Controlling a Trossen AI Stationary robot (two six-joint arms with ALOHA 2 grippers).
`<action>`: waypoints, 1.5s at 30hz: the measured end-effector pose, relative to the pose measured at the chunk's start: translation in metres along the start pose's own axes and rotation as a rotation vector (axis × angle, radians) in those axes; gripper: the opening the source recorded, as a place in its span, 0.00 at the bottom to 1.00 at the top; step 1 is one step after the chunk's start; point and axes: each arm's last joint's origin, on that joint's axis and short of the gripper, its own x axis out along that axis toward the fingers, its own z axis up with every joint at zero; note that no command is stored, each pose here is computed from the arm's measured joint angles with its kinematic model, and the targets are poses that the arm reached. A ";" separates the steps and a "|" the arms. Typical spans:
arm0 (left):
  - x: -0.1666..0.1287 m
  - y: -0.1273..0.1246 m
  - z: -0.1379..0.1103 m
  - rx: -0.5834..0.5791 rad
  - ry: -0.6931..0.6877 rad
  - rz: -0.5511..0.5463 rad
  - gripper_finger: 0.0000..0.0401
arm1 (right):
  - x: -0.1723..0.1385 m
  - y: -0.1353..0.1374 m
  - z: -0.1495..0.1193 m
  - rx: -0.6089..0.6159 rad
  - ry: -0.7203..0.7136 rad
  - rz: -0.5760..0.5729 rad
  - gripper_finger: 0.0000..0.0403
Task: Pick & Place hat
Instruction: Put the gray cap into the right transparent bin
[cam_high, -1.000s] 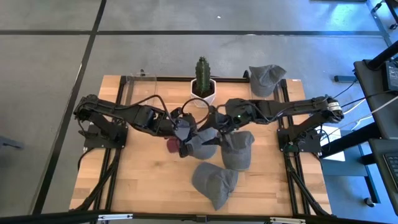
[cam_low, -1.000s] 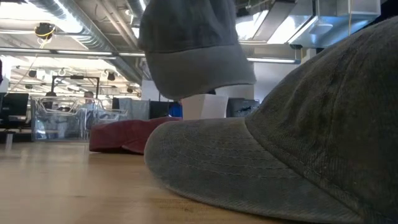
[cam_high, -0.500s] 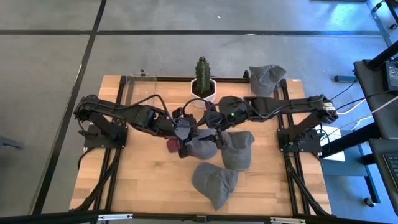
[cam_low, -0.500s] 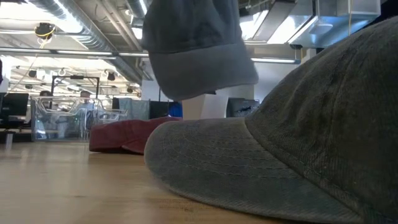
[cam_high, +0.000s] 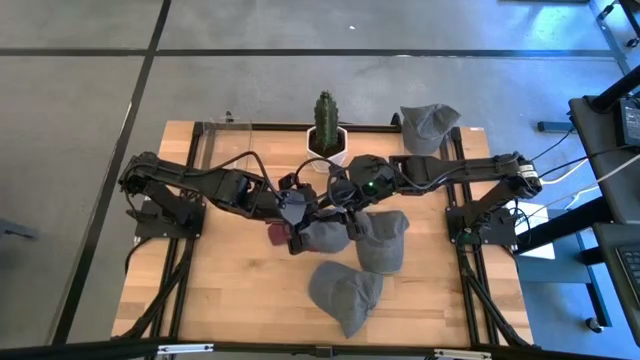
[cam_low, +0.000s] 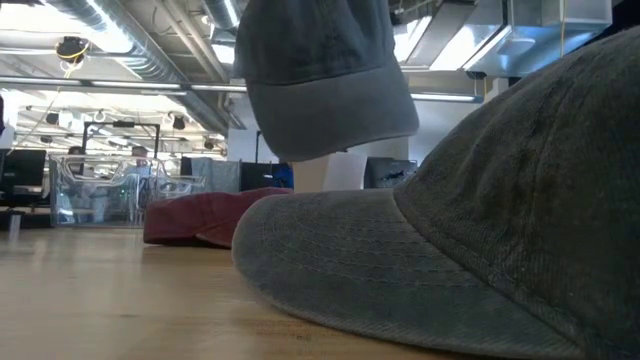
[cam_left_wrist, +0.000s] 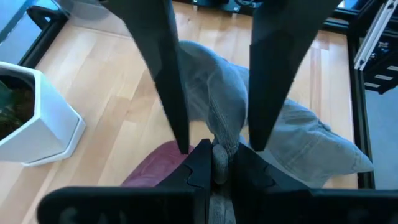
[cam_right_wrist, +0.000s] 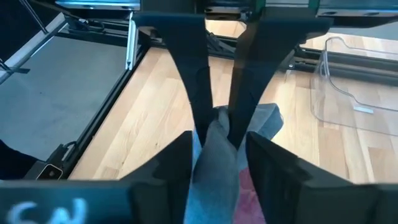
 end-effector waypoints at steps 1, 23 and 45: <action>0.000 0.000 0.000 0.000 0.001 -0.001 0.07 | 0.000 0.000 0.000 0.001 0.000 -0.001 0.34; 0.000 0.000 -0.001 0.030 0.012 0.004 0.17 | -0.001 0.000 -0.001 0.021 0.006 0.000 0.03; -0.087 0.042 -0.017 -0.013 -0.259 0.045 0.38 | -0.139 0.013 0.005 0.025 -0.083 -0.386 0.03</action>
